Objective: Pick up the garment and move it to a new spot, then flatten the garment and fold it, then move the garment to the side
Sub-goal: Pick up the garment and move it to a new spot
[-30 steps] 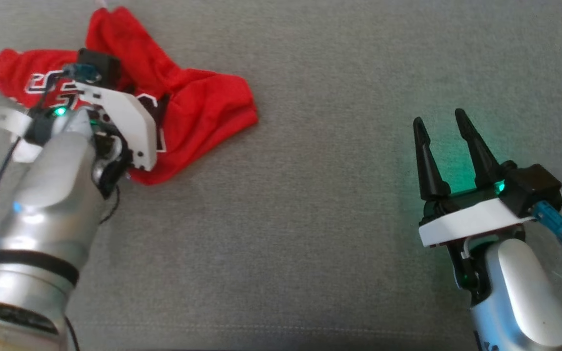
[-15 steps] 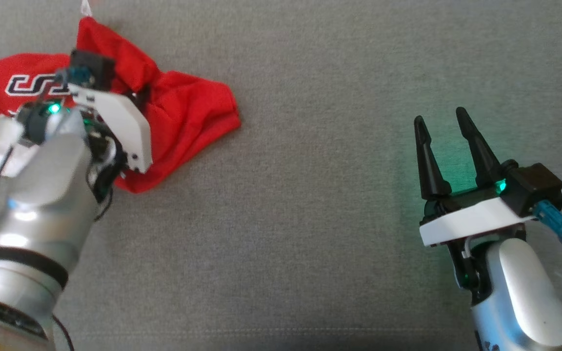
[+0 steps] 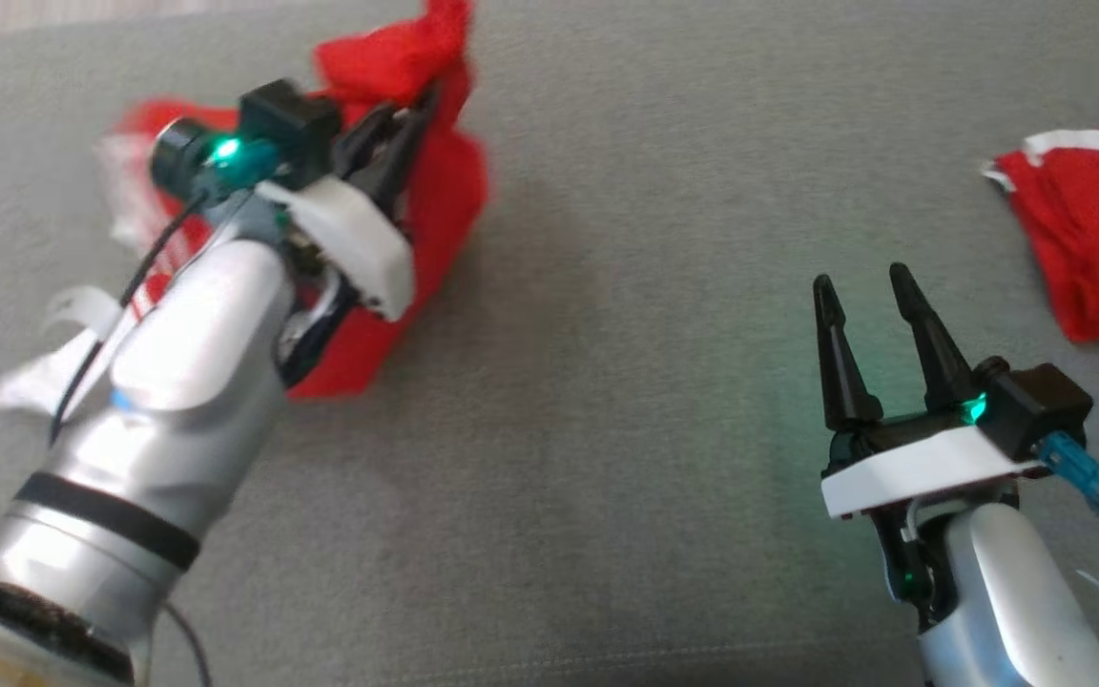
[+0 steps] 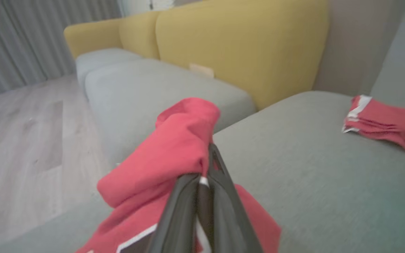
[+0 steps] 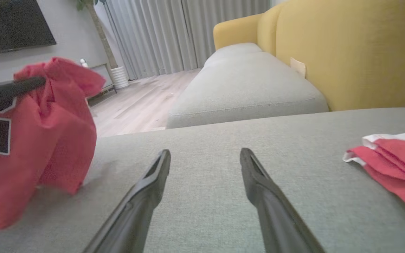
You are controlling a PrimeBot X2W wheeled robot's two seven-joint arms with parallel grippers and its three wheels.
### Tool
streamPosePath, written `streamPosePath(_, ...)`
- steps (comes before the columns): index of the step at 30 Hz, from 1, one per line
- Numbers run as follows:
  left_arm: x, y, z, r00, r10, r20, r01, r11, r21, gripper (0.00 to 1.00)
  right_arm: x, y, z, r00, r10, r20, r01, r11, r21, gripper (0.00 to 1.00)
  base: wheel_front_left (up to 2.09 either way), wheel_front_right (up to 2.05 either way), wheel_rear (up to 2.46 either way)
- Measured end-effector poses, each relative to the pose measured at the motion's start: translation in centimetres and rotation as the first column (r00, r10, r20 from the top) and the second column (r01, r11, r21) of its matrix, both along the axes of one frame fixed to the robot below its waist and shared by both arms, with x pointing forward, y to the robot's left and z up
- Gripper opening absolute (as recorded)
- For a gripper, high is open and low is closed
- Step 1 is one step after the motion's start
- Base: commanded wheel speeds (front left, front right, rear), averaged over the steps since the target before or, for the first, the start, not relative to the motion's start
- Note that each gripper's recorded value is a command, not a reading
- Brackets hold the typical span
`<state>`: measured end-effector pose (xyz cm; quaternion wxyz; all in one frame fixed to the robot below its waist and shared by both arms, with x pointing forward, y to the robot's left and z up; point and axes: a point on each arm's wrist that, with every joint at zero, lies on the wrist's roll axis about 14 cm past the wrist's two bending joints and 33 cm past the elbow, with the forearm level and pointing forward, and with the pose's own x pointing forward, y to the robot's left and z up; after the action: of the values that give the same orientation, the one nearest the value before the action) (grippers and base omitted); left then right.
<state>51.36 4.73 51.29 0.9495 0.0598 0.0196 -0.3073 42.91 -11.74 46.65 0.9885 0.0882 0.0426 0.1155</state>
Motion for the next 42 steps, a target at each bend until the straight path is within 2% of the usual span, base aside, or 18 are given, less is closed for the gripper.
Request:
streamPosePath(3, -0.7, -3.6, 2.8, 0.993, -0.084, 0.078, 0.088, 0.995, -0.051, 0.00, -0.5, -1.1, 0.4, 0.999, -0.031, 0.011, 0.031, 1.000, 0.006, 1.00, 0.00, 0.00, 0.00)
streamPosePath(10, -2.7, -9.8, 4.0, 0.967, -0.218, 0.135, 0.233, 0.967, -0.105, 0.00, -1.4, -3.6, 0.6, 0.994, -0.105, 0.018, 0.104, 0.994, 0.014, 1.00, 0.00, 0.00, 0.00)
streamPosePath(16, -3.0, -15.5, 6.8, 0.933, -0.301, 0.199, 0.338, 0.921, -0.191, 0.00, -2.5, -6.0, -0.4, 0.984, -0.178, -0.008, 0.178, 0.984, 0.023, 1.00, 0.00, 0.00, 0.00)
streamPosePath(17, -2.7, -16.8, 7.3, 0.929, -0.308, 0.207, 0.350, 0.912, -0.213, 0.40, -2.6, -6.7, -0.5, 0.980, -0.200, -0.009, 0.200, 0.979, 0.023, 1.00, 0.00, 0.00, 0.00)
streamPosePath(18, -2.5, -17.3, 7.5, 0.927, -0.311, 0.211, 0.355, 0.909, -0.219, 1.00, -2.6, -7.0, -0.4, 0.978, -0.209, -0.007, 0.209, 0.978, 0.022, 1.00, 0.00, 0.00, 0.00)
streamPosePath(22, -1.1, -17.3, 7.9, 0.940, -0.260, 0.219, 0.311, 0.919, -0.241, 1.00, -2.7, -7.9, -0.7, 0.973, -0.232, -0.015, 0.232, 0.972, 0.016, 1.00, 0.00, 0.00, 0.00)
streamPosePath(27, 0.4, -14.5, 8.7, 0.958, -0.169, 0.230, 0.229, 0.937, -0.264, 1.00, -2.4, -7.6, -0.8, 0.974, -0.226, -0.009, 0.226, 0.974, 0.024, 1.00, 0.00, 0.00, 0.00)
streamPosePath(32, 1.0, -7.8, 7.6, 0.981, -0.003, 0.192, 0.062, 0.951, -0.302, 1.00, -1.6, -6.4, -0.3, 0.982, -0.191, 0.013, 0.190, 0.981, 0.023, 1.00, 0.00, 0.00, 0.00)
streamPosePath(37, -1.7, -0.8, 4.7, 0.982, 0.150, 0.115, -0.108, 0.944, -0.311, 1.00, -1.3, -4.9, 0.3, 0.988, -0.149, 0.036, 0.148, 0.989, 0.014, 1.00, 0.00, 0.00, 0.00)
streamPosePath(42, -7.5, 3.3, 0.4, 0.977, 0.213, 0.002, -0.204, 0.937, -0.283, 1.00, -1.8, -2.5, -0.1, 0.997, -0.080, 0.005, 0.080, 0.997, 0.008, 1.00, 0.00, 0.00, 0.00)
